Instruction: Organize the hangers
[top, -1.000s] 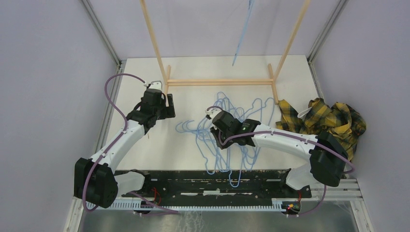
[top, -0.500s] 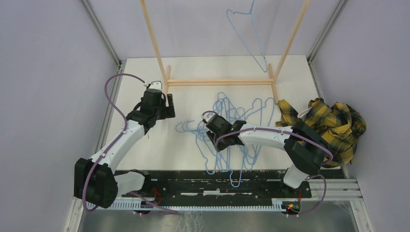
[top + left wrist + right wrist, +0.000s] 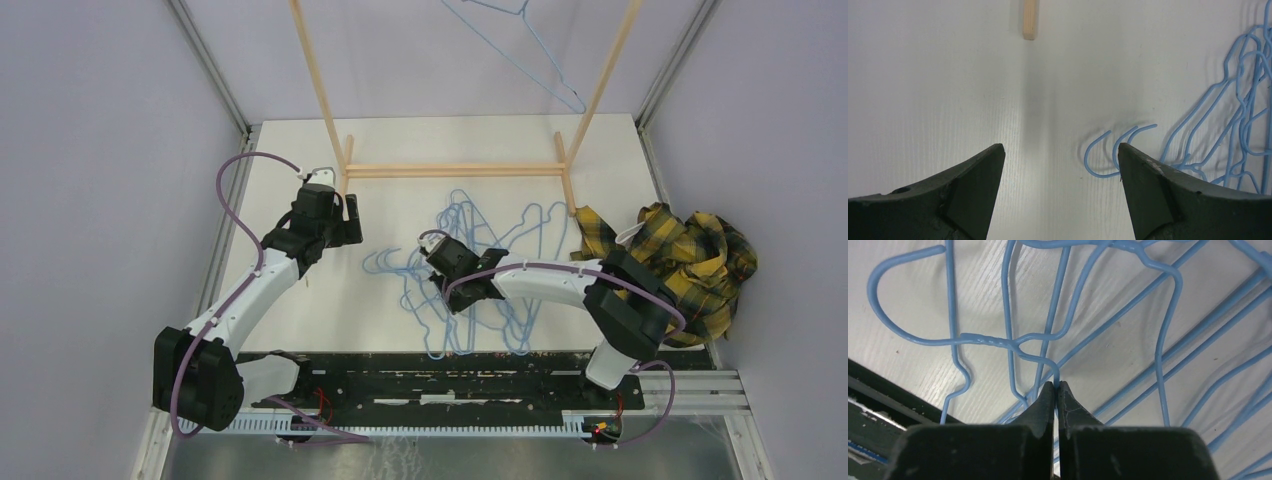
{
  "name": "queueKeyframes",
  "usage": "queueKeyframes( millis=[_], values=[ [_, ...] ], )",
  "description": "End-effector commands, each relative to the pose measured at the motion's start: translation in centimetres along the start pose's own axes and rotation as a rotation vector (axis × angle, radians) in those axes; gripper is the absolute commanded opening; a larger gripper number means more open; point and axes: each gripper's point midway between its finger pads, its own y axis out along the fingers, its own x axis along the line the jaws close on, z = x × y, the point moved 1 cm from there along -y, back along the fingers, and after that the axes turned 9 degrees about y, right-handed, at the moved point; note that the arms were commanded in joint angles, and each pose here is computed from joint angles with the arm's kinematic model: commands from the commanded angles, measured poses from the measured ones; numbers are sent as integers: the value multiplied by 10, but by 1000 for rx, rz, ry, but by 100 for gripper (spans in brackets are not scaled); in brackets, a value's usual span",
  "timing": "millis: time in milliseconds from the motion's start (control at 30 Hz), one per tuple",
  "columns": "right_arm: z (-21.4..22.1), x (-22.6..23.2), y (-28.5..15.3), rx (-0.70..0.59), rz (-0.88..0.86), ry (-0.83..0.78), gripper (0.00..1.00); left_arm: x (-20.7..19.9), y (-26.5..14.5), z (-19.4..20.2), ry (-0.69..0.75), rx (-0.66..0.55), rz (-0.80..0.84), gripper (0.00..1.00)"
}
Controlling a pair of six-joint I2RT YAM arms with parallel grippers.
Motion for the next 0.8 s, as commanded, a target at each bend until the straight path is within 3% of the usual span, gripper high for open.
queueKeyframes(
  millis=[0, 400, 567, 767],
  values=[
    [-33, 17, -49, -109, -91, 2, 1, -1, -6, -12, -34, -47, 8, 91],
    [-118, 38, -178, -448, -251, 81, 1, -2, -7, -15, -38, -54, 12, 91],
    [-193, 57, -240, -589, -539, 204, 1, -2, -9, -19, -43, -70, 16, 91],
    [-274, 88, -290, -634, -849, 222, 1, -1, -13, -22, -45, -87, 15, 91]
  ],
)
